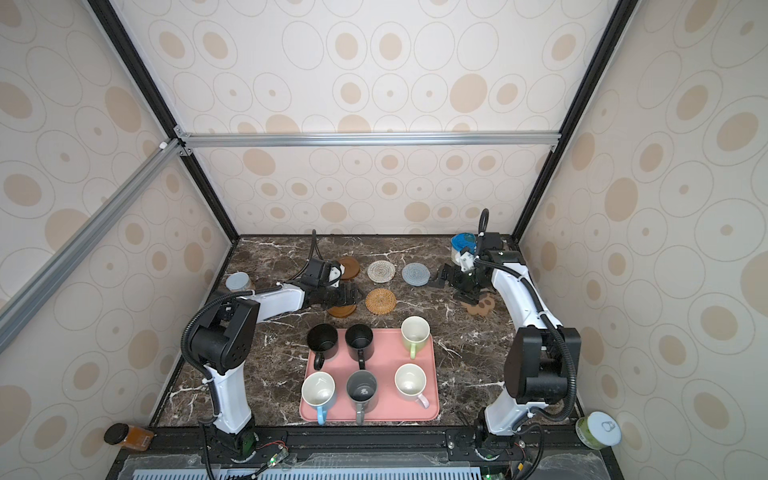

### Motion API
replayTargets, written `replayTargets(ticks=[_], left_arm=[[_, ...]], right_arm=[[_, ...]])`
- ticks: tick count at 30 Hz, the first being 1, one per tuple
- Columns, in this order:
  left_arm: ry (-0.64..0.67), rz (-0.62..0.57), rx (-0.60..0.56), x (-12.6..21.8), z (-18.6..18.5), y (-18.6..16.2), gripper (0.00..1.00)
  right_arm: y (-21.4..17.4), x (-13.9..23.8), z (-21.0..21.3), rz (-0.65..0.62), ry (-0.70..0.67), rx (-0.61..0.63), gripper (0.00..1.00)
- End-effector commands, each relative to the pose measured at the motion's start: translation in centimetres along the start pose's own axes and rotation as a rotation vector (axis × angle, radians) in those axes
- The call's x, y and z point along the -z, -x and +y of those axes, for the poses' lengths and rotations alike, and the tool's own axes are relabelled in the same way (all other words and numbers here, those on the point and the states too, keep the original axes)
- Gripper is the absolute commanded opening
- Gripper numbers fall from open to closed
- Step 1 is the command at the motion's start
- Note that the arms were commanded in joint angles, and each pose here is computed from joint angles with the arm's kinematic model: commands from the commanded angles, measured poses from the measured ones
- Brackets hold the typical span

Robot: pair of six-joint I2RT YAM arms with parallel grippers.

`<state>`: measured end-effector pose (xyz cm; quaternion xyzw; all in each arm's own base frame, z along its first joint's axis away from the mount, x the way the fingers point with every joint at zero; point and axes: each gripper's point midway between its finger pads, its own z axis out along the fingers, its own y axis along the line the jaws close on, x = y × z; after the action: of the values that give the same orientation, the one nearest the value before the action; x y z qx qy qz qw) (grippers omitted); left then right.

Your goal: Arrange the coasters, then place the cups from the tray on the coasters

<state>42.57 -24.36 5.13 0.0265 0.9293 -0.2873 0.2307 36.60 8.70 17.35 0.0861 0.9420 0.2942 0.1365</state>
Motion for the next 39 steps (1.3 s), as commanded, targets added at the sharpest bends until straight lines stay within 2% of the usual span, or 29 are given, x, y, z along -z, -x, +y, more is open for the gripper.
replayTargets(ticks=[1,23,39], left_arm=[[0.042,0.020,-0.016,-0.9,1.0,-0.4,1.00],[0.140,0.002,-0.023,-0.9,3.2,0.1,1.00],[0.153,-0.019,0.006,-0.3,4.0,0.1,1.00]], right_arm=[[-0.1,0.8,0.2,-0.029,-0.002,0.014,0.99],[-0.6,1.3,0.0,-0.041,0.000,0.006,0.99],[-0.5,1.8,-0.3,-0.055,-0.005,0.001,0.99]])
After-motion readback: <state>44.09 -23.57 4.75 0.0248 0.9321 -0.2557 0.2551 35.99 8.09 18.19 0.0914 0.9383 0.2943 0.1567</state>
